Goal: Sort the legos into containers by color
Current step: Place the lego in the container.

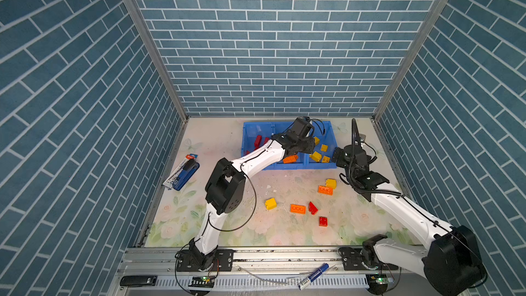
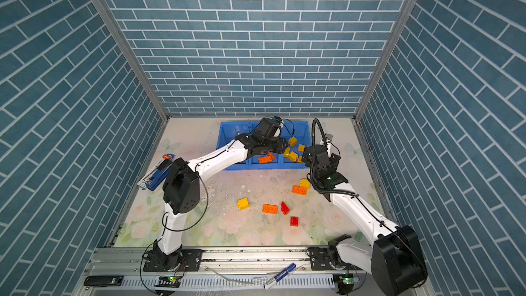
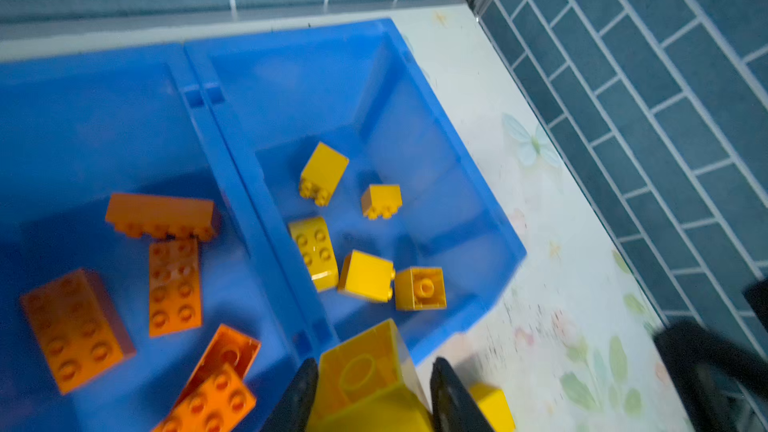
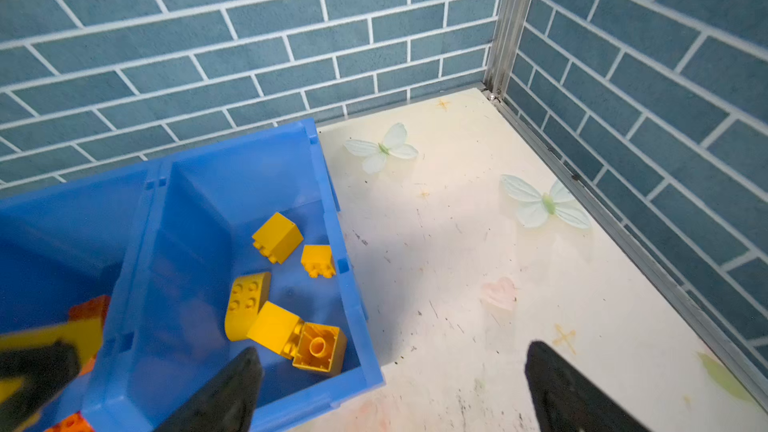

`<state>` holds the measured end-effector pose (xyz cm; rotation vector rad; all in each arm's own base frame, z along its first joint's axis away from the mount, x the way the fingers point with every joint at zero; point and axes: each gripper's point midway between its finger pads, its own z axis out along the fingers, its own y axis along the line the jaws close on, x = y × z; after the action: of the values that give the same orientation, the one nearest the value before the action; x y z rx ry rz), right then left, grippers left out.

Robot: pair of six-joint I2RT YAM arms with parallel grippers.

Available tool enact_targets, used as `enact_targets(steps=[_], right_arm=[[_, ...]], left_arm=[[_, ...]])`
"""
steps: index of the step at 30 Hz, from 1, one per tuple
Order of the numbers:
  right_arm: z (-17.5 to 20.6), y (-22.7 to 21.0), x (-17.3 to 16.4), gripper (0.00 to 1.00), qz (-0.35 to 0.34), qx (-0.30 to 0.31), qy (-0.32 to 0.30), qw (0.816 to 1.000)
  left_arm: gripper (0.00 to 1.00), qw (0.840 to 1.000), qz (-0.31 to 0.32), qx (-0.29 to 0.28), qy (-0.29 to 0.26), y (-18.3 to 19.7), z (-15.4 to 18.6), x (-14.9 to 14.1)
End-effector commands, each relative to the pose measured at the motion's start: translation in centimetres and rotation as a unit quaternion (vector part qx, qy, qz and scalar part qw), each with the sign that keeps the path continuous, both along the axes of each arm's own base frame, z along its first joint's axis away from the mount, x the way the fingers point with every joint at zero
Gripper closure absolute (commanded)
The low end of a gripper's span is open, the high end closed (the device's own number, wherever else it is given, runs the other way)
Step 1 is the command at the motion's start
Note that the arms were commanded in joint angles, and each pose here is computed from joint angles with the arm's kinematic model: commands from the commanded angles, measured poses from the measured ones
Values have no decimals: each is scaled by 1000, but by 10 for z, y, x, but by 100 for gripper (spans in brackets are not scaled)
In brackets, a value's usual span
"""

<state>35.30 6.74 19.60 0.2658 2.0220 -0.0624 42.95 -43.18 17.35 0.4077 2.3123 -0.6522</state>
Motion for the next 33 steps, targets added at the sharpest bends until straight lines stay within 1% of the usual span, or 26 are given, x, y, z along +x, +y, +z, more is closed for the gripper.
enact_targets(steps=[1, 2, 3, 5, 7, 9, 10, 13, 16, 20, 23, 28, 31, 33], right_arm=[[-25, -9, -23, 2, -7, 1, 53, 999], [-30, -9, -27, 1, -4, 2, 62, 998], [-35, -8, -32, 1, 3, 6, 72, 997], [-45, -3, -41, 2, 24, 15, 92, 995], [-56, 0, -52, 3, 42, 21, 119, 992], [-66, 1, -64, 3, 51, 24, 146, 988], [-71, 2, -69, 3, 58, 26, 160, 985], [-87, 13, -83, 6, 92, 43, 197, 975], [-104, 23, -91, 7, 113, 64, 231, 964], [-116, 32, -85, 9, 113, 80, 255, 957], [-125, 38, -78, 11, 111, 81, 273, 952], [-140, 31, -63, 12, 69, 56, 294, 952], [-143, 29, -54, 21, 51, 55, 282, 956], [-144, 32, -48, 23, 53, 63, 273, 959]], left_arm=[[71, 999, 29, -14, -19, -13, 8, 24], [69, 999, 31, -21, -18, -18, 8, 28], [64, 999, 31, -27, -13, -25, 6, 33], [51, 999, 26, -32, -2, -34, 6, 36], [35, 999, 16, -37, 3, -41, 9, 36], [24, 999, 15, -41, -1, -40, 16, 35], [21, 999, 17, -42, -6, -37, 20, 34], [15, 998, 20, -50, -17, -30, 36, 29], [13, 998, 17, -60, -24, -24, 51, 21], [9, 996, 9, -85, -21, -21, 66, 10], [8, 995, 1, -104, -10, -21, 68, 1], [6, 994, 2, -109, -8, -13, 69, -8], [2, 994, -2, -109, -12, -9, 70, -13], [1, 994, -1, -108, -14, -6, 69, -15]])
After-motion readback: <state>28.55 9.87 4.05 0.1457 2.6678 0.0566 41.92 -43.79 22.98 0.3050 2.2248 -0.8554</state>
